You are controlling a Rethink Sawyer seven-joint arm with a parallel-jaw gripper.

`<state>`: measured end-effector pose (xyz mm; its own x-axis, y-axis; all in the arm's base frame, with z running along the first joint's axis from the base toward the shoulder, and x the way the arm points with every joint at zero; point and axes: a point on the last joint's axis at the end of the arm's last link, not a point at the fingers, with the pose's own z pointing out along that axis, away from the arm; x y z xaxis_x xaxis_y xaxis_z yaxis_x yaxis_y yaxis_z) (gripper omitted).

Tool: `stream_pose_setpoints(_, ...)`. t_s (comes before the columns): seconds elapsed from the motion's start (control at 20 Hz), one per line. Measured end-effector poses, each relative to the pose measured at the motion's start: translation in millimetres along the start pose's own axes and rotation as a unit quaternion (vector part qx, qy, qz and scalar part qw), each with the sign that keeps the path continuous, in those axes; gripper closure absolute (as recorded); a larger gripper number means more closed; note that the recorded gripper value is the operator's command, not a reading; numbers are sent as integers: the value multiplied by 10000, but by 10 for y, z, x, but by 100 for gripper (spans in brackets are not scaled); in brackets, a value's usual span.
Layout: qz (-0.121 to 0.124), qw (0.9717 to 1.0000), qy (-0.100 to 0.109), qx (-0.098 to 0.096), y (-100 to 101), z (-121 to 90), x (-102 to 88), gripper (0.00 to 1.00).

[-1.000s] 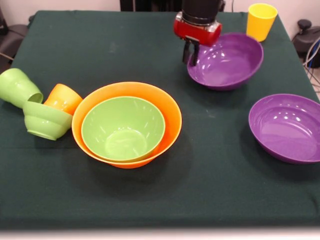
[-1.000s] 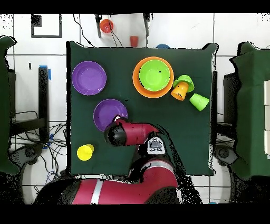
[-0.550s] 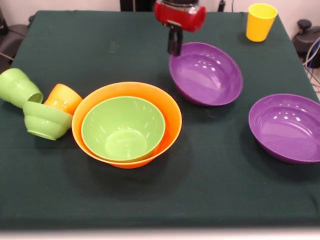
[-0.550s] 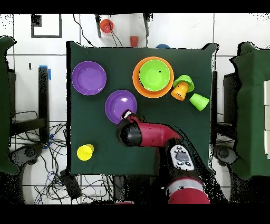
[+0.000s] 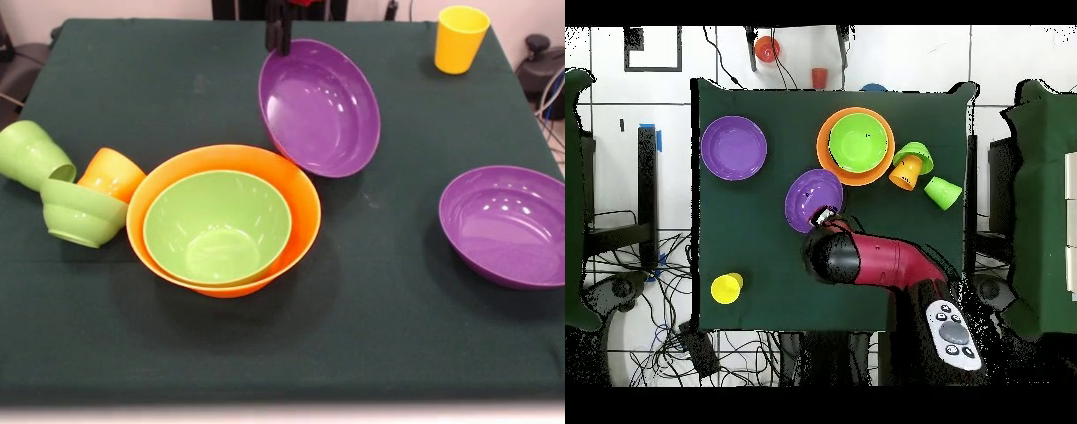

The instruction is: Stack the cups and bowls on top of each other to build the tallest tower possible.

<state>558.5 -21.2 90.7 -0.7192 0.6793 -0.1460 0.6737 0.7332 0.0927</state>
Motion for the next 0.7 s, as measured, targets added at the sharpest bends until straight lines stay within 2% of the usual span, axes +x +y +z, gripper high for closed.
stream_pose_setpoints(0.35, -5, 9999, 43, -110, 71, -148, -47, 100)
stream_pose_setpoints(0.7, -91, 9997, 60, -210, 189, -175, -9, 100)
